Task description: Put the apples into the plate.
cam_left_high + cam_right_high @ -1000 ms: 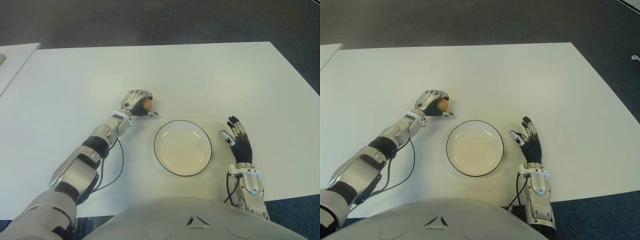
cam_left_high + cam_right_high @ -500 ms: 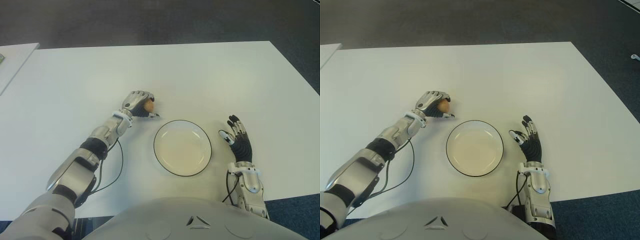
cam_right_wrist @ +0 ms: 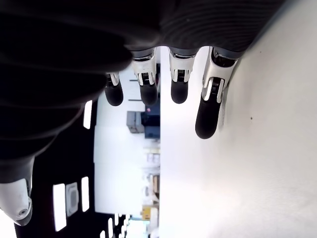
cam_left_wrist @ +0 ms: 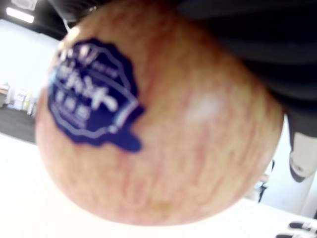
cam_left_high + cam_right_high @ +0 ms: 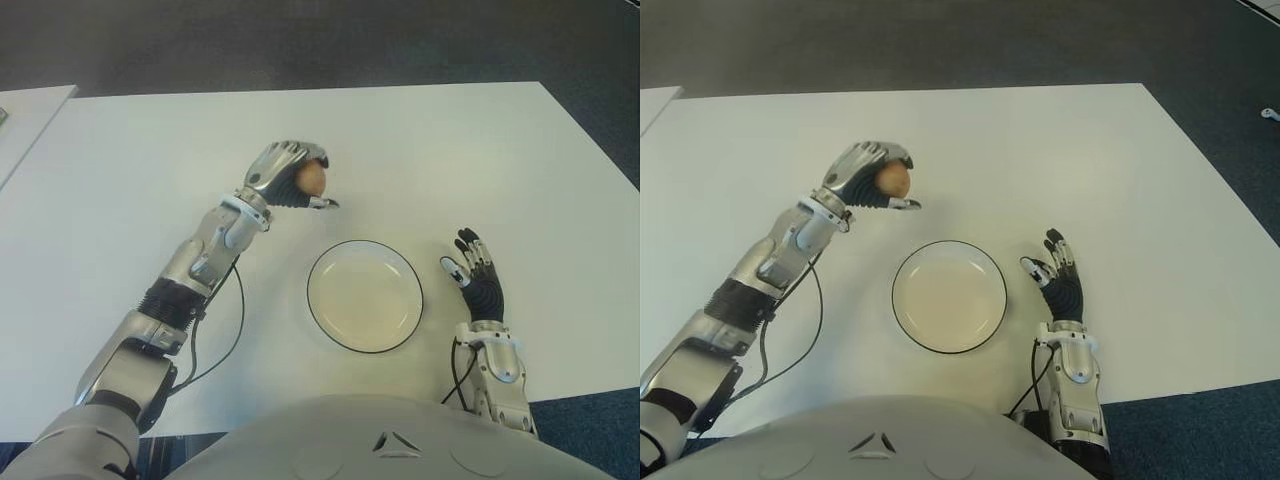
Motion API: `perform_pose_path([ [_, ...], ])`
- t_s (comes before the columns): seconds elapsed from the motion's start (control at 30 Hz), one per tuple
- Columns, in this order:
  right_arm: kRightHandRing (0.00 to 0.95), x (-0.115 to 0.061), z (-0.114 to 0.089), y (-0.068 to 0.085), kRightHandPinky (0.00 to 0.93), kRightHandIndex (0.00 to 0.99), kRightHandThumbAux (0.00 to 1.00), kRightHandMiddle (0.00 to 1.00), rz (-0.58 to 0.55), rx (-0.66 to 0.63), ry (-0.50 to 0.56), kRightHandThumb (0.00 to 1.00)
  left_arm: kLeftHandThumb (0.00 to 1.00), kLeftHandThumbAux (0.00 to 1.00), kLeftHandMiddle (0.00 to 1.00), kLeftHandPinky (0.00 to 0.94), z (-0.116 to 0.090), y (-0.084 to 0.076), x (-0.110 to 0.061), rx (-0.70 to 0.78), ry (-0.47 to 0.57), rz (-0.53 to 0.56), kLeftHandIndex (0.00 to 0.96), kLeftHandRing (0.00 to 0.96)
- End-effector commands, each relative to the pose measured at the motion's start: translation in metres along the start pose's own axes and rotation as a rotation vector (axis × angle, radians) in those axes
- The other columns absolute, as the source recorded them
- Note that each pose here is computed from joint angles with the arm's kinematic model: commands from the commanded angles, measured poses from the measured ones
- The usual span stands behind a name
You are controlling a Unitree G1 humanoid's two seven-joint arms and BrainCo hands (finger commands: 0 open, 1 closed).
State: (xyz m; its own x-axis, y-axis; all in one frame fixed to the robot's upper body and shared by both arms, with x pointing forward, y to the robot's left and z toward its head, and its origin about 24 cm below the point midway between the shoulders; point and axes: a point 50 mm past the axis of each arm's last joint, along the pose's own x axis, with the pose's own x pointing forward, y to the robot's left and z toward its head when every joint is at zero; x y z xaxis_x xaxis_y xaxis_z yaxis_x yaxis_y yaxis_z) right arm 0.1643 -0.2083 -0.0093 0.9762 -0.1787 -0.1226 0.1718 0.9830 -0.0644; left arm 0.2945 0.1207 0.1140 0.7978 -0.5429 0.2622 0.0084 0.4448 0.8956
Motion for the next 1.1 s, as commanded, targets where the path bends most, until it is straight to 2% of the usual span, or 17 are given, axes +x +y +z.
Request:
perform_pose_path([
  [0.03,0.002,-0.011,-0.028,-0.001,0.015,0.0,0.561,0.014,-0.019,-0.003,0.159,0.098,0.854,0.667,0.535,0.803,-0.001,0.01,-0.002,-0.023,0.015,0.004,0.405,0.848],
  [0.2,0.012,-0.011,-0.029,-0.001,0.031,0.0,0.561,0.025,-0.019,-0.008,0.16,0.101,0.855,0.666,0.536,0.807,0.001,0.023,0.002,0.006,-0.02,0.02,0.407,0.852],
  [0.43,0.024,-0.012,-0.03,0.001,0.039,0.0,0.546,0.038,-0.018,-0.007,0.151,0.107,0.858,0.663,0.535,0.821,0.03,0.027,0.002,0.103,-0.142,0.011,0.412,0.865],
  [0.6,0.019,-0.012,-0.03,0.002,0.03,0.0,0.537,0.037,-0.016,-0.009,0.144,0.101,0.858,0.662,0.535,0.816,0.06,0.013,-0.013,0.115,-0.212,-0.015,0.414,0.857],
  [0.73,0.02,-0.012,-0.03,0.002,0.035,0.0,0.538,0.039,-0.012,-0.011,0.143,0.1,0.857,0.661,0.533,0.811,0.08,-0.003,-0.025,0.067,-0.233,-0.053,0.413,0.85],
  [1.03,0.034,-0.011,-0.03,0.004,0.046,0.0,0.558,0.055,-0.012,-0.006,0.139,0.101,0.856,0.664,0.531,0.805,0.1,-0.025,-0.038,0.015,-0.276,-0.152,0.407,0.838],
  [1.1,0.033,-0.011,-0.029,0.006,0.048,0.0,0.566,0.051,-0.011,-0.005,0.136,0.099,0.856,0.663,0.532,0.819,0.104,-0.035,-0.041,0.025,-0.3,-0.166,0.409,0.847],
])
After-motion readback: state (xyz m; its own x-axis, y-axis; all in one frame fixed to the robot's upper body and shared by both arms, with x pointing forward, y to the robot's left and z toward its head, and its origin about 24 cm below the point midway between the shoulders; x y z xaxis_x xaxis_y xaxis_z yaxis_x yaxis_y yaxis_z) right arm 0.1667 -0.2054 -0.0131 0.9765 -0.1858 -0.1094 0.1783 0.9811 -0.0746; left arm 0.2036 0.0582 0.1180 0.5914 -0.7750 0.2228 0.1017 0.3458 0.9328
